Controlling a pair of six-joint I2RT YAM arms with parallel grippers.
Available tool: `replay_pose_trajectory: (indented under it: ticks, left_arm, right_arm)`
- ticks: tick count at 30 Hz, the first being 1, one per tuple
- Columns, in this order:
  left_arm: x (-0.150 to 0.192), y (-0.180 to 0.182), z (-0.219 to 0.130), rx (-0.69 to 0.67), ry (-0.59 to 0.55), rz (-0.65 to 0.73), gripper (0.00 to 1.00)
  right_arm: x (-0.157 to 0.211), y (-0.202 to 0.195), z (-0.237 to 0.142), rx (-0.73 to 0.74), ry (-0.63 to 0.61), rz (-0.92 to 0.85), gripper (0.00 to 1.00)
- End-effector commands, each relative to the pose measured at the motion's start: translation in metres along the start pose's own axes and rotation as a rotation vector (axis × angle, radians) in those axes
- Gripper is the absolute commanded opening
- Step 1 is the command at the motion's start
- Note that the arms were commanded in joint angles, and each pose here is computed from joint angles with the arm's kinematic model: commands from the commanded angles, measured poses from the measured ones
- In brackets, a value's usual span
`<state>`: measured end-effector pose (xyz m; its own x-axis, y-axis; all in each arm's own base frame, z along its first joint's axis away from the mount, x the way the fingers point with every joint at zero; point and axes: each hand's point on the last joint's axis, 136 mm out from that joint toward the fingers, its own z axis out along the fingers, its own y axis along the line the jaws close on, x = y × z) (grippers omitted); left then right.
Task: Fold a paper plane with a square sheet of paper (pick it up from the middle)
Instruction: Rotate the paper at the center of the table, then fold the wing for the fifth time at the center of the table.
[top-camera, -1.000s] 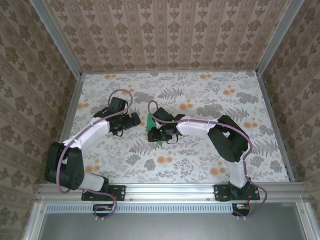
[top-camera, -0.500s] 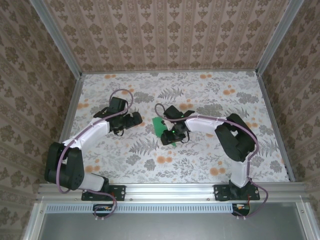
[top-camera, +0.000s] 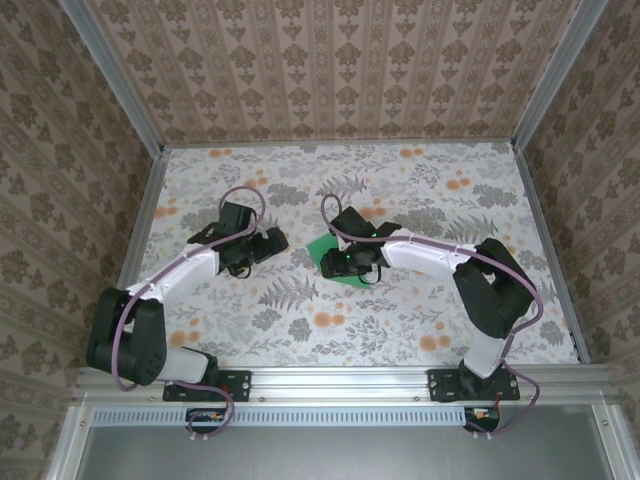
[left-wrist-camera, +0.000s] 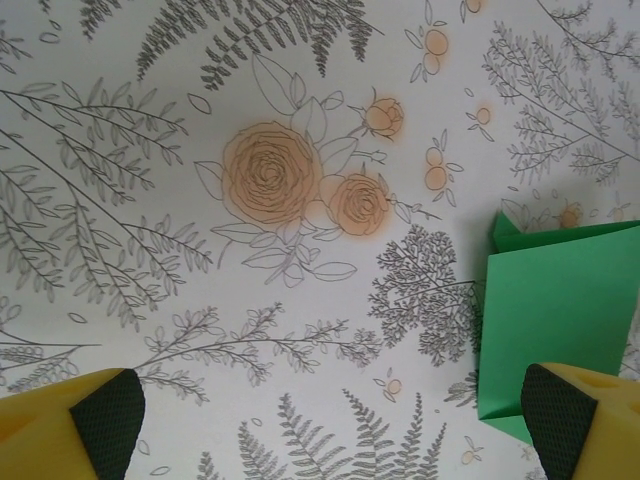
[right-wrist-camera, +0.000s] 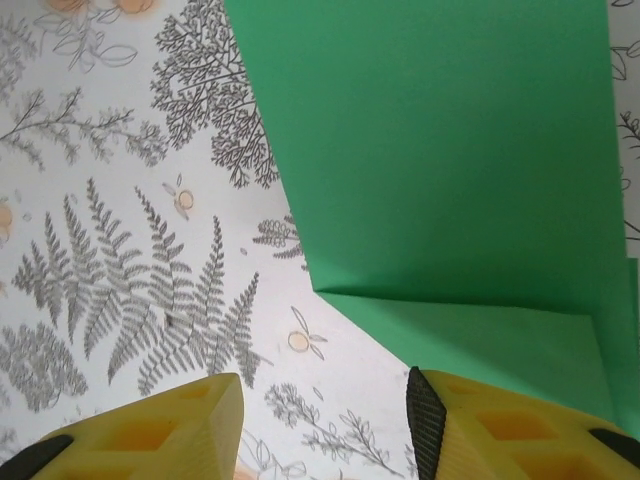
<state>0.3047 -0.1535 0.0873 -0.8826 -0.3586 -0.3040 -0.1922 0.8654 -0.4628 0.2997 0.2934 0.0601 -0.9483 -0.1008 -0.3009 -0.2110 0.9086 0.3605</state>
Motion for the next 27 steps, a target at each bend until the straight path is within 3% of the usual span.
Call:
replay_pose_trajectory:
  ticks: [1,11,23,27]
  left_arm:
    - [0.005,-0.014,0.001,0.056,0.012,-0.031,1.0]
    - [0.034,-0.047,0.021,0.177,0.11,-0.04,0.95]
    - [0.06,-0.067,0.041,0.233,0.195,-0.051,0.82]
    - [0.068,-0.077,0.047,0.27,0.227,-0.064,0.77]
  right_arm:
    - [-0.011,-0.017,0.011,0.102,-0.041,0.108,0.48]
    - [-0.014,-0.016,0.004,0.022,-0.077,0.097,0.48]
    - [-0.004,-0.044,0.02,0.042,-0.026,0.176,0.47]
    - [0.0,-0.05,0.025,-0.014,-0.01,0.237,0.47]
